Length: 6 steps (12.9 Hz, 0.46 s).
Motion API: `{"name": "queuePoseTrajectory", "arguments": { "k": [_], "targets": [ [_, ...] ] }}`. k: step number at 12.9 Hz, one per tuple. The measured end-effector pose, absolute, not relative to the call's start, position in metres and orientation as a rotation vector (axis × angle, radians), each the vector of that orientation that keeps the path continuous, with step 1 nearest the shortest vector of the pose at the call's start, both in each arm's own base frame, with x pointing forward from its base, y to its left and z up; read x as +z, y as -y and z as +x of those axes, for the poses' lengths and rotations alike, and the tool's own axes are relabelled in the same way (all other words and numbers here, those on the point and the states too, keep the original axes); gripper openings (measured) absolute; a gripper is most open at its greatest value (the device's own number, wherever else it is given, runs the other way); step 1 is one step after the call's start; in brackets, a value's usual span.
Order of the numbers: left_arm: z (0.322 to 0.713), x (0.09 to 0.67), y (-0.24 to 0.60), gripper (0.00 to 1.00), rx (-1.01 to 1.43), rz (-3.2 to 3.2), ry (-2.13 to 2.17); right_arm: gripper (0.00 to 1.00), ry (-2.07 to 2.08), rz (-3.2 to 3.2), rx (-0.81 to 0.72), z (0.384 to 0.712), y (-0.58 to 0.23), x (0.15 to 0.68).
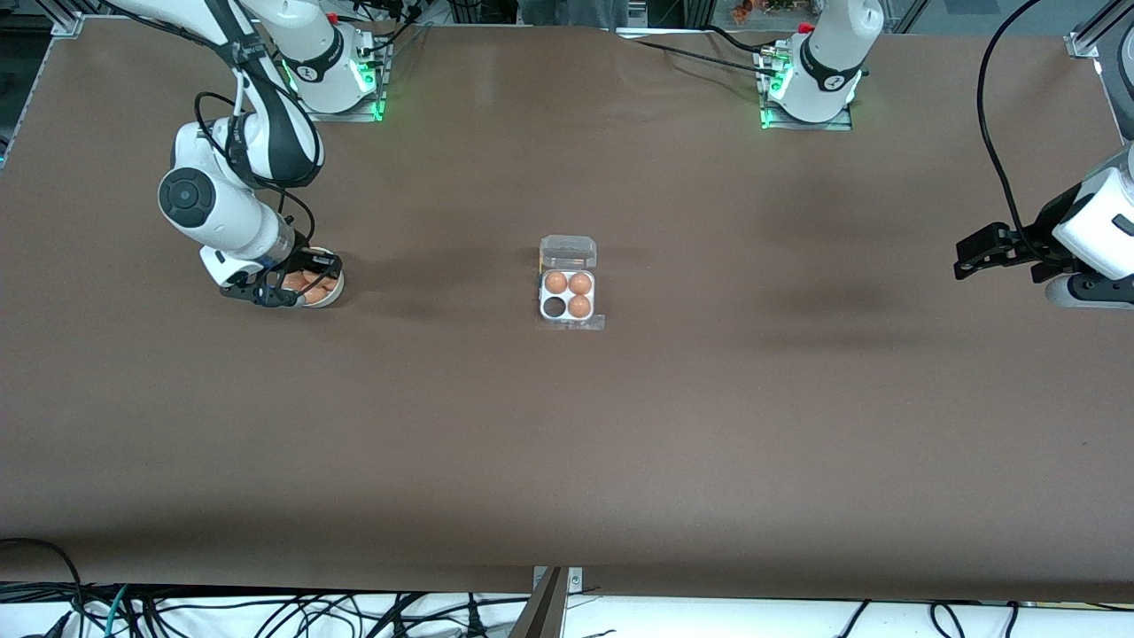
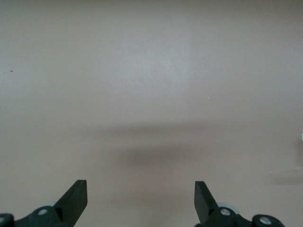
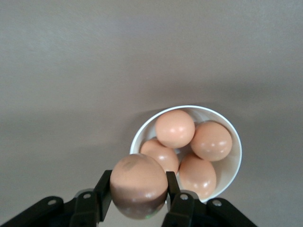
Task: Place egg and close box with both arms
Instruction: 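Lift the brown egg out of the bowl with the right gripper, then carry the egg over the empty slot of the clear carton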
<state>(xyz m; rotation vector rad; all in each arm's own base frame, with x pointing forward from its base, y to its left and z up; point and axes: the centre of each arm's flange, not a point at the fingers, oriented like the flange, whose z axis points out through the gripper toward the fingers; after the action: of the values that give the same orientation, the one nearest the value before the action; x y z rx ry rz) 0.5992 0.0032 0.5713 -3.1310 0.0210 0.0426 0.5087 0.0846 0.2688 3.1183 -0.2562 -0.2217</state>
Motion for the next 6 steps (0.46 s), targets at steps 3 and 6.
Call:
{"name": "queuePoseTrajectory", "arguments": {
  "k": [3, 6],
  "targets": [
    [0.599, 0.571, -0.003, 1.0, 0.043, -3.131, -0.021, 0.5, 0.315, 3.113, -0.214, 0.526, -0.128, 0.305],
    [0.599, 0.571, -0.003, 1.0, 0.043, -3.131, -0.021, 0.5, 0.369, 3.115, -0.176, 0.531, -0.196, 0.326]
  ]
}}
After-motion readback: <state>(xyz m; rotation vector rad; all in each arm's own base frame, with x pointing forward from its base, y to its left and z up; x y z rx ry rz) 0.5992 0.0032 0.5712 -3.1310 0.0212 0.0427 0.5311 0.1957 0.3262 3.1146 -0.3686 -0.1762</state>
